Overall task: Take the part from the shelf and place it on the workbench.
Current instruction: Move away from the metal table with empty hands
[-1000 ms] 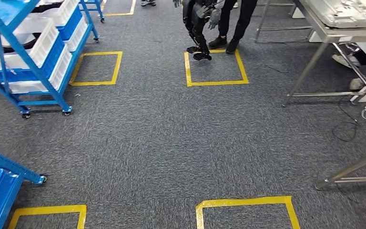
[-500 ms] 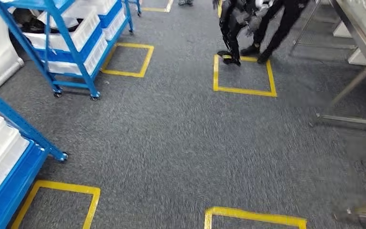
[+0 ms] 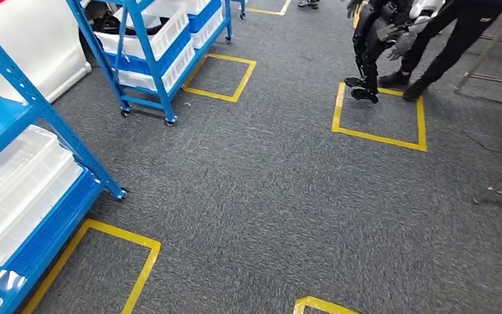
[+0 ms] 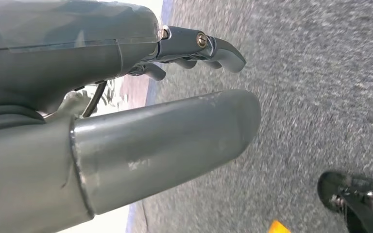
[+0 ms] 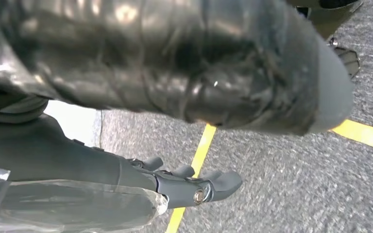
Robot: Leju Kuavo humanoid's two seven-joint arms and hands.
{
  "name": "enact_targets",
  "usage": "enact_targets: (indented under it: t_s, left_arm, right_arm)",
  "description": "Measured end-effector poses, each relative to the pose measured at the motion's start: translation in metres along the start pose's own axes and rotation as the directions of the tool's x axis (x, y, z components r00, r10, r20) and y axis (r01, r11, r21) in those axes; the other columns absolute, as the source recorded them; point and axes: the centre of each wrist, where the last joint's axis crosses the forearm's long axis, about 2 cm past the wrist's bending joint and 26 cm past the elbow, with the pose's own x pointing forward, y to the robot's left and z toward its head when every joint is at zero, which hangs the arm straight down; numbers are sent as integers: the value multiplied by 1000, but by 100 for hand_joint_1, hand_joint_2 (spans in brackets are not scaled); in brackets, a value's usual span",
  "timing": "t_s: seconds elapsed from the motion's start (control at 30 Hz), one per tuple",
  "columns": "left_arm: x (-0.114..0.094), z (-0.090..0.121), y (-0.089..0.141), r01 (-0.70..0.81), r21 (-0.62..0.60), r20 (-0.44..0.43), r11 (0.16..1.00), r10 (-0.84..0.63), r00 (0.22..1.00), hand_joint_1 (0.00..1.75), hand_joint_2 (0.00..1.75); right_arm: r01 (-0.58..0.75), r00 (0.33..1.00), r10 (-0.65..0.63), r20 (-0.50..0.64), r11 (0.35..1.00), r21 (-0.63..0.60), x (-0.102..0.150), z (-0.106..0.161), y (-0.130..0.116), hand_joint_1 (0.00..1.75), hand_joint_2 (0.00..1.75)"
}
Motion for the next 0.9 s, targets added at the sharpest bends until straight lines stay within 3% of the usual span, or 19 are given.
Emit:
enact_targets:
  t_s: [0.9]
  left_arm:
    - [-1, 0, -1, -4, -2, -9, 1000, 4, 1000, 0, 0]
  right_arm:
    - [-14, 1000, 14, 0, 1000, 3, 1, 0, 0, 0, 0]
